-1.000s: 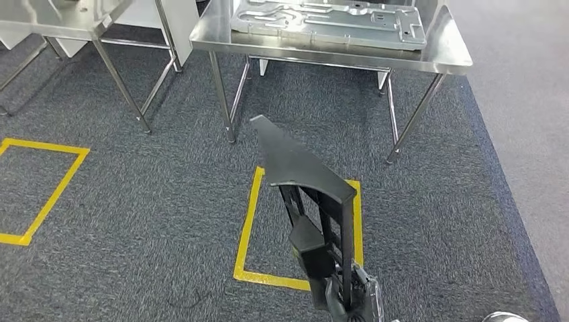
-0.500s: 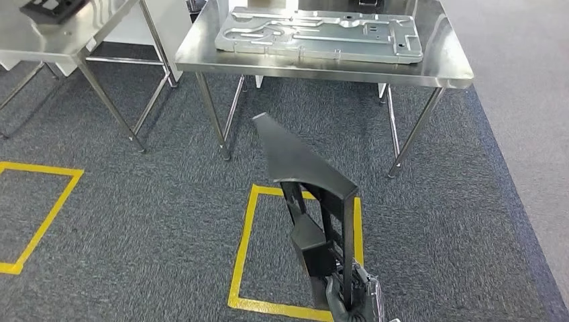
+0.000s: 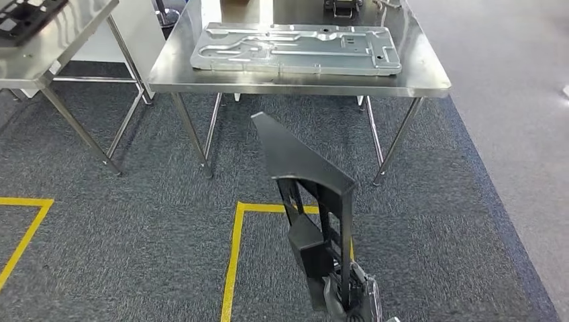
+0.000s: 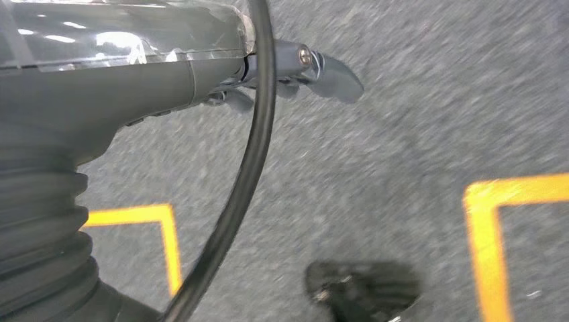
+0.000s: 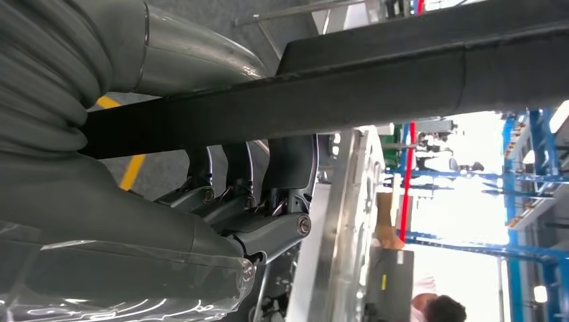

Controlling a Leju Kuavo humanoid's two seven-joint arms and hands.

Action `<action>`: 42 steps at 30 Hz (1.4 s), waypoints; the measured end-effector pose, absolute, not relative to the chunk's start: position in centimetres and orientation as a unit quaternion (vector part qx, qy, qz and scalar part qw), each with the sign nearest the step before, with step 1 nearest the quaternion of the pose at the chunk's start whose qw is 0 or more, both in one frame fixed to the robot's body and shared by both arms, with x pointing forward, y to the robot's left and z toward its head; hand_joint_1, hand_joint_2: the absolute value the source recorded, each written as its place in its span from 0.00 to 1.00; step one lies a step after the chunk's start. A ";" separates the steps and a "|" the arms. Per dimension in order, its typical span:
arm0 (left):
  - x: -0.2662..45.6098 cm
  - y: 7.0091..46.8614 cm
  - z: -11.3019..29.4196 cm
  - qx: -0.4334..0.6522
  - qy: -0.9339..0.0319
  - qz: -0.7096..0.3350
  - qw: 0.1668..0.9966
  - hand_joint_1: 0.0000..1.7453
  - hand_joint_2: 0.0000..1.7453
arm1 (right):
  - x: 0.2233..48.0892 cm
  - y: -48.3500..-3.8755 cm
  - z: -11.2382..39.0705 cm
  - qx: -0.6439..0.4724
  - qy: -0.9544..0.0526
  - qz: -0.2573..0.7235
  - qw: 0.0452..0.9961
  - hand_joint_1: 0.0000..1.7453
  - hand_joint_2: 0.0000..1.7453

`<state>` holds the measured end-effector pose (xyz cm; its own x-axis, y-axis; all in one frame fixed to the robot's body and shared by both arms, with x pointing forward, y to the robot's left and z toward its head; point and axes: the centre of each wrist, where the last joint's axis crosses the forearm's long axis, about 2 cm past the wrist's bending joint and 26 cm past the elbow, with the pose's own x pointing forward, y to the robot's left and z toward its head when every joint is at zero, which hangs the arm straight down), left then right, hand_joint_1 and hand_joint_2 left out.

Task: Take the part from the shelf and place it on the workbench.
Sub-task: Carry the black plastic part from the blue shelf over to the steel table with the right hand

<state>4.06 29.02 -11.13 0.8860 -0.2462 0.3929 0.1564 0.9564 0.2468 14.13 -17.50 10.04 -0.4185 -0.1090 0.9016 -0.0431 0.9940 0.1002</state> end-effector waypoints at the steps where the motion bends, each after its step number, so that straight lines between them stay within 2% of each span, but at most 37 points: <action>1: 4.3 29.0 -11.1 0.104 -0.217 -0.104 0.965 0.00 1.00 | 14.2 -17.6 10.1 0.044 -0.842 -0.028 0.536 1.00 1.00; 16: 4.5 28.5 -11.1 0.097 -0.217 -0.106 0.966 0.00 1.00 | 14.7 -18.3 10.8 -0.024 -0.843 -0.012 0.538 1.00 1.00; 34: 4.1 29.1 -11.1 0.098 -0.209 -0.110 0.967 0.00 1.00 | 15.3 -18.5 11.0 -0.030 -0.839 -0.016 0.543 1.00 1.00; 42: 4.2 28.9 -11.1 0.098 -0.207 -0.110 0.967 0.00 1.00 | 14.9 -18.5 10.1 -0.039 -0.817 0.000 0.575 1.00 1.00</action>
<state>4.17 28.94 -11.12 0.8906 -0.2524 0.3784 0.1716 0.9569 0.2344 14.89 -18.52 10.09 -0.3362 0.0645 0.9396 0.0640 0.9969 -0.0455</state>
